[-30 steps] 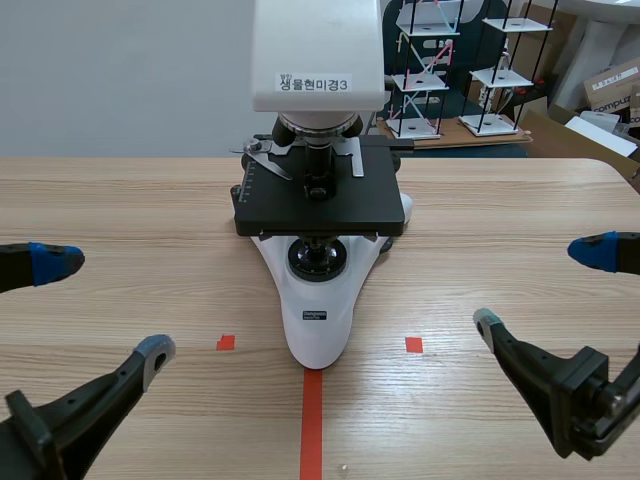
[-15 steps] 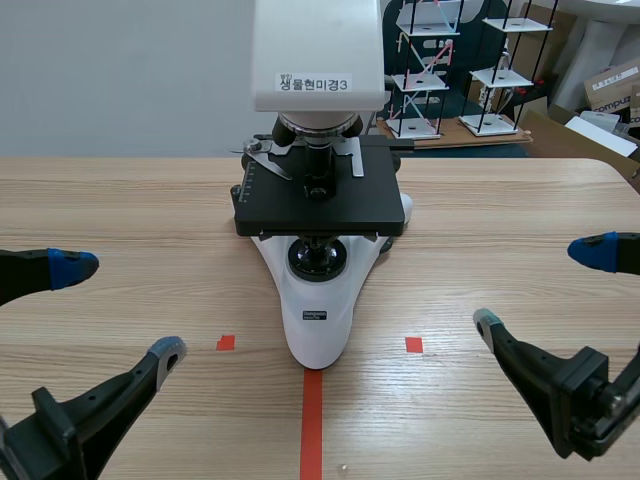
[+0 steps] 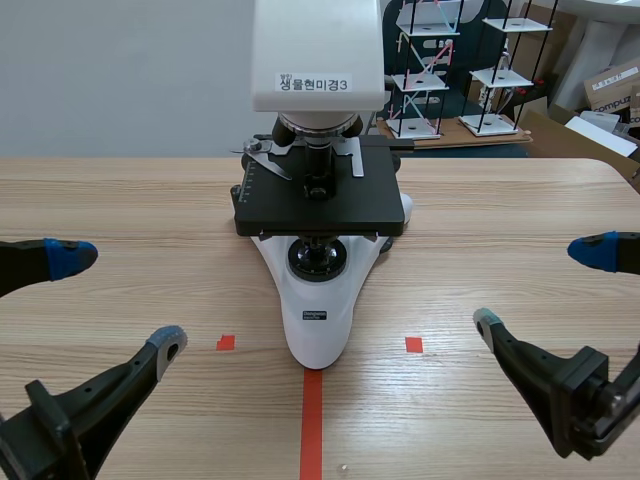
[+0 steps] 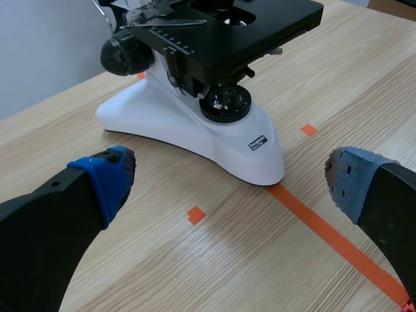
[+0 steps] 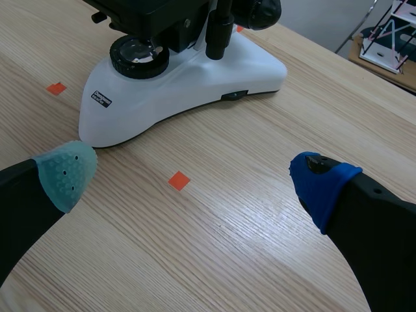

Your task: Return to the home posture

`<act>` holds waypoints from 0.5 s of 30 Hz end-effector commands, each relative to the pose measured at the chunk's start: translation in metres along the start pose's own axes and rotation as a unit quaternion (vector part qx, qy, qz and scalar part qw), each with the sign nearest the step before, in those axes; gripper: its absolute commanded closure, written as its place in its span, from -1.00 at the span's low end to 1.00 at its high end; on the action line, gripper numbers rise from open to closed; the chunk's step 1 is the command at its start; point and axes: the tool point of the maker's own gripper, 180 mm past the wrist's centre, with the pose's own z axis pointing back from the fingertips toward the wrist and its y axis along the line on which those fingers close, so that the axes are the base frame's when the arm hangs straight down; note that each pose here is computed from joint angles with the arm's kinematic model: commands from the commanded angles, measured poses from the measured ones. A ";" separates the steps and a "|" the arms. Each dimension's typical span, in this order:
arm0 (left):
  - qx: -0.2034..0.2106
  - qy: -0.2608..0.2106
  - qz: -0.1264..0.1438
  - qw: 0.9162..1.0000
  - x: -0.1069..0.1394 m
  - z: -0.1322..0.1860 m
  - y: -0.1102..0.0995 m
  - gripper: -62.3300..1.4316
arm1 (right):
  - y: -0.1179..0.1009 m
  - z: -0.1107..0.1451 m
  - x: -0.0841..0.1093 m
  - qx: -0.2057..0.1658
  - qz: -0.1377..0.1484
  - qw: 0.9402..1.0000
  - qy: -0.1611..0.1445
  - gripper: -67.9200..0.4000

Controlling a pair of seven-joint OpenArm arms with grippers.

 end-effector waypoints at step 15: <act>0.014 -0.037 0.002 0.999 0.018 -0.009 0.006 -0.99 | 0.000 0.000 0.008 0.001 0.003 1.000 -0.013 -1.00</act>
